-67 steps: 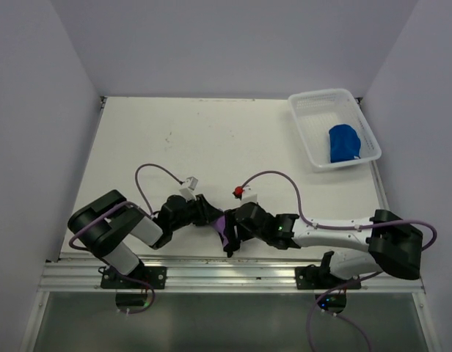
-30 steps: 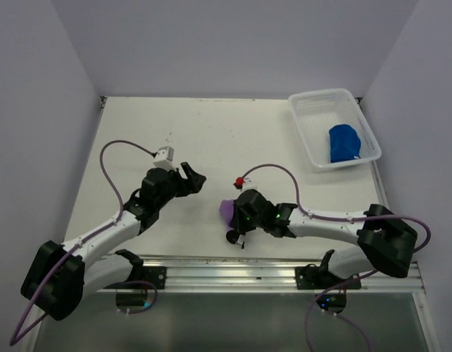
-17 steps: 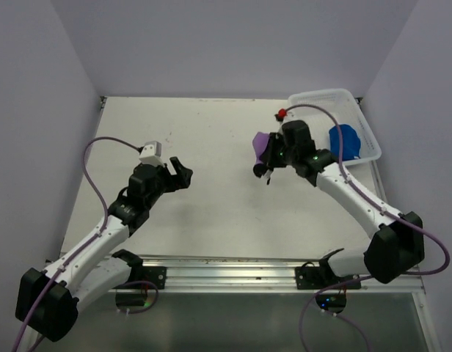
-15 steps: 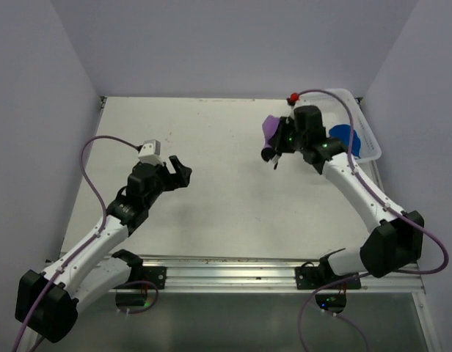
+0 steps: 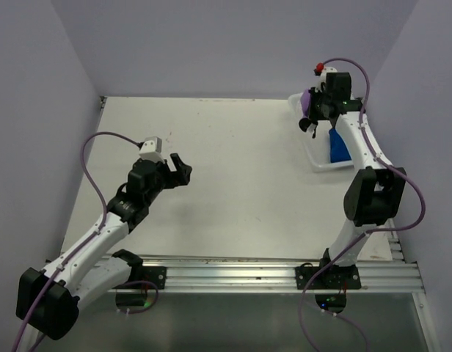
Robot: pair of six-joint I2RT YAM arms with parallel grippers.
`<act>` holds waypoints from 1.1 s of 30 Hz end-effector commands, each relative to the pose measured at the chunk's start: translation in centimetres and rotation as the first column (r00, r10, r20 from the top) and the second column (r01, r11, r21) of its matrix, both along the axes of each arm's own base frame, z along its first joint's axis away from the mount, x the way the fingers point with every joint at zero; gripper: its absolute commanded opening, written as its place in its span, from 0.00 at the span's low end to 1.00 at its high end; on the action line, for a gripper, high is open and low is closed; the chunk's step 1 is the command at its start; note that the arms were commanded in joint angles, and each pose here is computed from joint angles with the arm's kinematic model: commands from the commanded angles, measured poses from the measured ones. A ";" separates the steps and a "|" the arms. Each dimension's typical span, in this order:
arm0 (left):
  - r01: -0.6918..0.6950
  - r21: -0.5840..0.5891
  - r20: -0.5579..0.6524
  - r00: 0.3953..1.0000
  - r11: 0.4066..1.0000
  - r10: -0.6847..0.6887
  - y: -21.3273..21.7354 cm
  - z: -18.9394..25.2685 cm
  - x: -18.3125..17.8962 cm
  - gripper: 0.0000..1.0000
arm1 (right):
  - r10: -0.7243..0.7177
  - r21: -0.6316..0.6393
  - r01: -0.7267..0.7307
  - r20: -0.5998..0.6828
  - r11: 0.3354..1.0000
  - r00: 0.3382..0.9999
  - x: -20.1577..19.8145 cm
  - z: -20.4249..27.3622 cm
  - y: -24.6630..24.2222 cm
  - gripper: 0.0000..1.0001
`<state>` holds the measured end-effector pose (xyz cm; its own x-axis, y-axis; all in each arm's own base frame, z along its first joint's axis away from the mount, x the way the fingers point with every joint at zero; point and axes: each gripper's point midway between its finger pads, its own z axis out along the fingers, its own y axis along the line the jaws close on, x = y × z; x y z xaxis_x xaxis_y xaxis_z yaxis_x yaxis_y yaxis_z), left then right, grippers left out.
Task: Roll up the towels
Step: Place the rolled towel into the container
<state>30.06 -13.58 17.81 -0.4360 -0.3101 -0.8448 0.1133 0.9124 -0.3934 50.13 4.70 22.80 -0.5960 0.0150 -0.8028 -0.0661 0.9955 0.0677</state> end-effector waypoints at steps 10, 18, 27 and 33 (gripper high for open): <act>0.070 0.009 -0.044 0.997 0.998 -0.069 -1.0 -2.4 -0.2 0.88 | 0.005 -0.260 -0.020 -0.059 0.965 0.998 1.4 -6.1 -8.7 0.00; 0.095 -0.011 -0.021 0.995 0.995 -0.095 -1.6 -1.9 0.0 0.89 | 0.060 -0.364 -0.099 -0.117 0.926 0.991 -0.7 -11.4 -9.6 0.00; 0.106 -0.014 -0.025 0.994 0.994 -0.107 -1.8 -2.3 -0.3 0.89 | 0.028 -0.315 -0.089 -0.191 0.945 0.981 -1.7 -16.4 -9.4 0.11; 0.104 -0.014 -0.033 0.994 0.995 -0.104 -1.8 -2.6 -0.2 0.91 | -0.017 -0.311 -0.043 -0.186 0.949 0.982 -1.7 -15.7 -10.0 0.31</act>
<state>29.34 -15.19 14.57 -0.5222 -0.2698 -0.8091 0.1703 0.8966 -0.4088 46.79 -4.41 4.56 -0.7717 -0.2520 -0.5839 -0.1544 0.9649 -0.2123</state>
